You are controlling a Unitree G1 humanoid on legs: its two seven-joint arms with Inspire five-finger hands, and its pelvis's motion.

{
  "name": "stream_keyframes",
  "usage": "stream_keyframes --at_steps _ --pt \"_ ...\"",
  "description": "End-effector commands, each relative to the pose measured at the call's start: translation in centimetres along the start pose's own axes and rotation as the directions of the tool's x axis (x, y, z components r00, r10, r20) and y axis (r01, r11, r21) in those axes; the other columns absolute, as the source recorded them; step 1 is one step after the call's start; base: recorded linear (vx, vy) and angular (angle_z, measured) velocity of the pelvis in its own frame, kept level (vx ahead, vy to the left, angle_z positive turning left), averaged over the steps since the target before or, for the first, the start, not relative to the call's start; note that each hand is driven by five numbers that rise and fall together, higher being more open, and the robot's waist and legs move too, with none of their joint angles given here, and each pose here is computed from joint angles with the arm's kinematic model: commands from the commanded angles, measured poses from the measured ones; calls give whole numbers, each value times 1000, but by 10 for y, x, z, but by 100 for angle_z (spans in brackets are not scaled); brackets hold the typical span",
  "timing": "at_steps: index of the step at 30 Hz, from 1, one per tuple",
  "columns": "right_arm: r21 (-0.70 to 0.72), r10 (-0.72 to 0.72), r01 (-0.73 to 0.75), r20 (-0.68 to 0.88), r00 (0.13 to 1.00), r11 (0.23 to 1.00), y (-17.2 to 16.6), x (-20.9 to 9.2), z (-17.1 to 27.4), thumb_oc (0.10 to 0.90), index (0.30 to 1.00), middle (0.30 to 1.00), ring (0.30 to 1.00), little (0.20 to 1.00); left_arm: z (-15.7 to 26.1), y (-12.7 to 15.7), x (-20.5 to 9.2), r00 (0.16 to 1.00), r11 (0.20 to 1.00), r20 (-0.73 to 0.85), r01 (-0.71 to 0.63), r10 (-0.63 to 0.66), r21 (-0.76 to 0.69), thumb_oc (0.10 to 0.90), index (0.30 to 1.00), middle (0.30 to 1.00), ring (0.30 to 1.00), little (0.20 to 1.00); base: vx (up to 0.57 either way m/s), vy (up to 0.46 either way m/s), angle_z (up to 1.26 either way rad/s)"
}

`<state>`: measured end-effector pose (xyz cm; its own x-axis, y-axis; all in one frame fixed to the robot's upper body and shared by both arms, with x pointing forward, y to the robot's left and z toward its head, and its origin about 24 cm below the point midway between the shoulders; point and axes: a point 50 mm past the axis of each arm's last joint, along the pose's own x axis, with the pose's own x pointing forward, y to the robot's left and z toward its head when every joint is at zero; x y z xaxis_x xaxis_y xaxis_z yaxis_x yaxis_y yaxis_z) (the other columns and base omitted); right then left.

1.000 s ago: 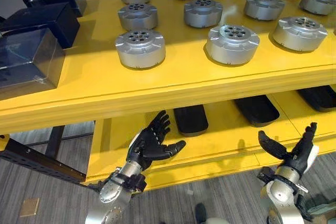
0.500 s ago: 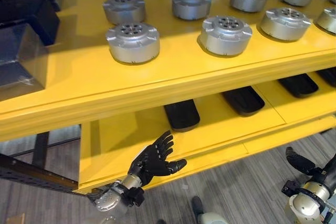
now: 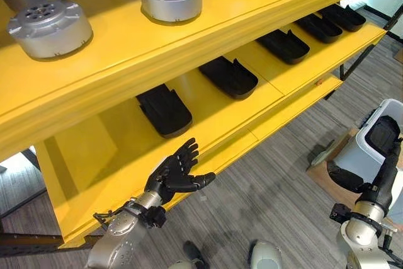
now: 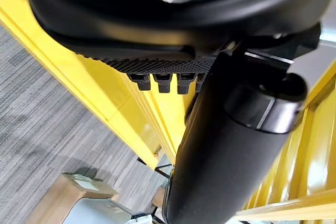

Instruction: Move parts from the plastic box to the shelf.

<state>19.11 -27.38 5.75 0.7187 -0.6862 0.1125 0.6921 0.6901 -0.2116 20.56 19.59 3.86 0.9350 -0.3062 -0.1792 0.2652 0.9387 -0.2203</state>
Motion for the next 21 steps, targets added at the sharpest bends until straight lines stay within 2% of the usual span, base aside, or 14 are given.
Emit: stream_keyframes --at_steps 1,3,7,13,21 --pt "46 45 -59 259 965 997 10 24 51 900 1000 1000 1000 1000 35 -9 -8 971 998 240 20 -7 -55 900 1000 1000 1000 1000 -93 -232 -222" --pt "35 73 -85 267 961 996 11 27 54 900 1000 1000 1000 1000 35 -6 -12 968 997 250 -4 23 -75 900 1000 1000 1000 1000 -135 -266 -202" --pt "14 53 -58 240 969 998 3 30 49 900 1000 1000 1000 1000 36 -1 -14 966 996 256 -8 29 -83 900 1000 1000 1000 1000 -104 -283 -111" --pt "11 -40 38 207 977 999 -14 30 39 900 1000 1000 1000 1000 35 -3 -12 970 997 242 5 14 -79 900 1000 1000 1000 1000 -5 -172 -25" --pt "-14 -90 93 163 983 996 -23 24 26 900 1000 1000 1000 1000 28 -10 -9 977 997 212 39 -23 -70 900 1000 1000 1000 1000 13 -138 -8"
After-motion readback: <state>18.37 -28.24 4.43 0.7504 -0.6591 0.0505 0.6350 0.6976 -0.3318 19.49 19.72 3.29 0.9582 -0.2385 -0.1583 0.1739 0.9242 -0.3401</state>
